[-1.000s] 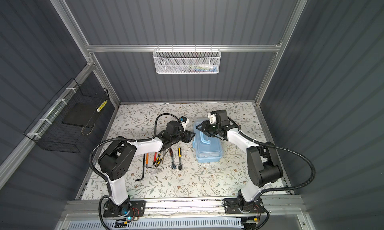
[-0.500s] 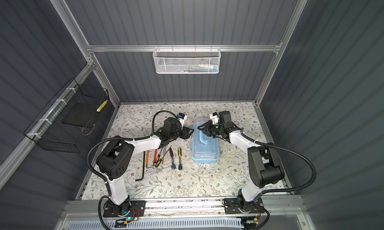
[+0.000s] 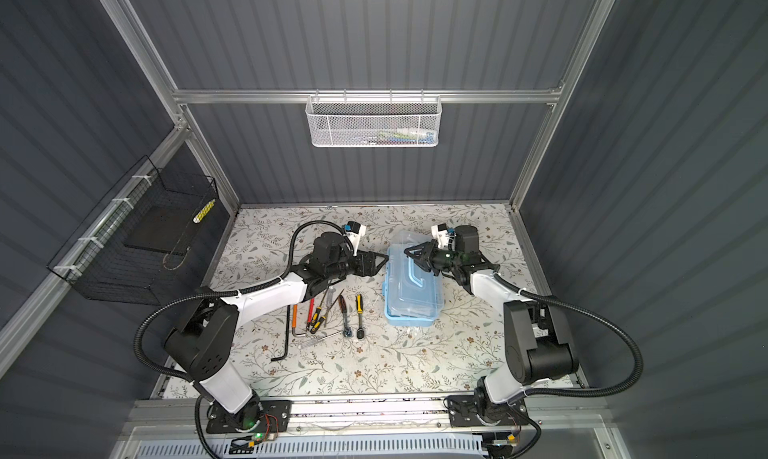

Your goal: Pack the tool kit

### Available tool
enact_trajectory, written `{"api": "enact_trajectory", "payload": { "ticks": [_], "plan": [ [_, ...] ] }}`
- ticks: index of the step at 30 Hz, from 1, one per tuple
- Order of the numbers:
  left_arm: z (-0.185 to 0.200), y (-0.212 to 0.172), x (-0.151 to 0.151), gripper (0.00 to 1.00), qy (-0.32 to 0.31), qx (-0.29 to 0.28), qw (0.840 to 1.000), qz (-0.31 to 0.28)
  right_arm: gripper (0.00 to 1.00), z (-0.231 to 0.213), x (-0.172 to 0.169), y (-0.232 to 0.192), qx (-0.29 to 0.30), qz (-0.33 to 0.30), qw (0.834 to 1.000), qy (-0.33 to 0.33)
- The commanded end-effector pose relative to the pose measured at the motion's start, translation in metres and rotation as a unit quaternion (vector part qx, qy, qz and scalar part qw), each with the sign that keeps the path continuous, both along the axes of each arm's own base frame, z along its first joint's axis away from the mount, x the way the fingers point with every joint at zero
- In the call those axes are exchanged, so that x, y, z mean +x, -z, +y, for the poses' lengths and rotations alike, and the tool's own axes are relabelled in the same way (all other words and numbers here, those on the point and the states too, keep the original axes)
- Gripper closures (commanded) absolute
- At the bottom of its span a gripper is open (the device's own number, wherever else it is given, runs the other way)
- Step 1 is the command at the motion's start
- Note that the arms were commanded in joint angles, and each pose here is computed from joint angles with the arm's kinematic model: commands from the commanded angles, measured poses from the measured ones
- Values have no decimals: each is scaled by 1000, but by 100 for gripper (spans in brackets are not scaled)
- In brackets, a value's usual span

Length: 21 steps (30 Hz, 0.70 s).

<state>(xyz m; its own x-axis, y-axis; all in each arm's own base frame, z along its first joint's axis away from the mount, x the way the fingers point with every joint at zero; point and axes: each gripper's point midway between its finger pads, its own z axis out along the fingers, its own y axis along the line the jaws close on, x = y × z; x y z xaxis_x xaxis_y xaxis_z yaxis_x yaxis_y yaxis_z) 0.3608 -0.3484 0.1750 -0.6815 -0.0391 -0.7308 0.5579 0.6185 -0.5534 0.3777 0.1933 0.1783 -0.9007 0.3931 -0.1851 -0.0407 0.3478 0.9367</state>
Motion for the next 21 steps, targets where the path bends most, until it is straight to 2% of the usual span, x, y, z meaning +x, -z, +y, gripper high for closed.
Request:
{"api": "enact_trajectory", "payload": {
  "ticks": [1, 11, 21],
  "plan": [
    [-4, -1, -18, 14, 20, -43, 997, 67, 96, 2, -3, -25, 21, -57, 998, -22],
    [-32, -5, -58, 1, 49, -91, 989, 105, 96, -4, -5, -27, 31, -64, 997, -15],
    [-54, -4, -82, 1, 66, -123, 981, 131, 96, -5, -3, -26, 28, -63, 998, -10]
  ]
}}
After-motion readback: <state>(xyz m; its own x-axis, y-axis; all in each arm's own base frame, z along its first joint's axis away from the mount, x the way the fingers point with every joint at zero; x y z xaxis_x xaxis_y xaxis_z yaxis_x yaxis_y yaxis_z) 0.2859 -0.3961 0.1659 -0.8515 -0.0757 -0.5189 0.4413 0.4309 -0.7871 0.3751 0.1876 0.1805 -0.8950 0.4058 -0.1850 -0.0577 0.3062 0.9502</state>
